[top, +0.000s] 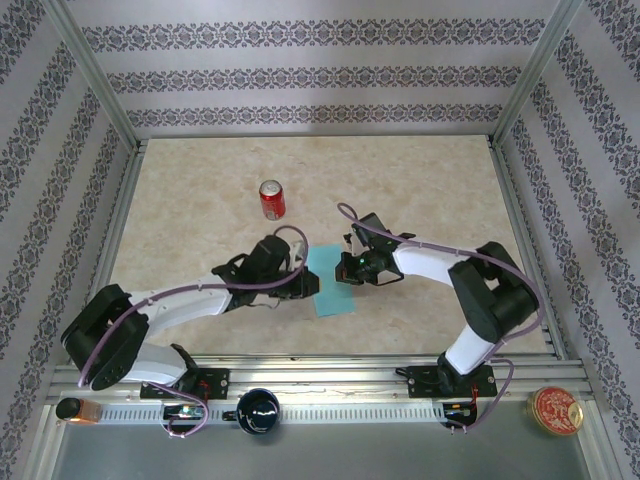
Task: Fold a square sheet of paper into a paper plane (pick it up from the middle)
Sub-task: First fold the square sheet of paper in half at the center of the table, then fold the triangle a second time at the center of the table.
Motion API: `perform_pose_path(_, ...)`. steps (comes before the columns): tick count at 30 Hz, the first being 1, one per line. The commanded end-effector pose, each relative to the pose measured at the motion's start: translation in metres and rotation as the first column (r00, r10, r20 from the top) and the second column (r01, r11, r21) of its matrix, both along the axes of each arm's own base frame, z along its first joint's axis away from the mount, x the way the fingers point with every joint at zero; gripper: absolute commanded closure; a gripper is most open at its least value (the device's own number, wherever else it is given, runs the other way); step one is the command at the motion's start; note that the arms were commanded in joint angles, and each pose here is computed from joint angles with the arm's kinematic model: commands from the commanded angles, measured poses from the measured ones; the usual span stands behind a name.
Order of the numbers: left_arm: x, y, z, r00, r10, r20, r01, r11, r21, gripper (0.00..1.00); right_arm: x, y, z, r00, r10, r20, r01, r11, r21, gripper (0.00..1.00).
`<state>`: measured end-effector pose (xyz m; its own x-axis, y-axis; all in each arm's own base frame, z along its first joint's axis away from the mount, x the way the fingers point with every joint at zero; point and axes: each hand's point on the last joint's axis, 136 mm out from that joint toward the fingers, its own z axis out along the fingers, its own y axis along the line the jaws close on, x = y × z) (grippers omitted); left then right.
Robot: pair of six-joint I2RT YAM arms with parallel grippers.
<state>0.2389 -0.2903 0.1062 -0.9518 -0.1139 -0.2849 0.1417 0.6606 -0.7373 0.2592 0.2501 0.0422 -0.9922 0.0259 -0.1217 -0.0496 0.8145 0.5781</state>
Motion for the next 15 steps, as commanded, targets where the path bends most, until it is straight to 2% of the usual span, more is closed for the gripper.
perform_pose_path(1,0.027,0.012,-0.012,0.999,0.032,-0.034,-0.032,0.999,0.014,0.90,0.007,-0.007,0.026,0.994,-0.084,0.074,0.085,0.996,-0.001,0.89)
perform_pose_path(6,0.057,0.004,-0.002,0.999,0.032,-0.036,-0.032,0.999,-0.002,0.91,-0.003,-0.031,0.041,0.976,-0.175,0.133,0.179,0.984,-0.018,0.83)
perform_pose_path(11,0.070,0.014,-0.008,0.990,0.101,-0.094,-0.099,0.995,0.021,0.92,-0.017,-0.067,0.050,0.935,-0.291,0.200,0.308,0.950,-0.056,0.83)
perform_pose_path(15,0.081,0.016,-0.018,0.989,0.112,-0.099,-0.111,0.994,0.022,0.91,-0.030,-0.083,0.045,0.925,-0.341,0.169,0.347,0.938,-0.010,0.83)
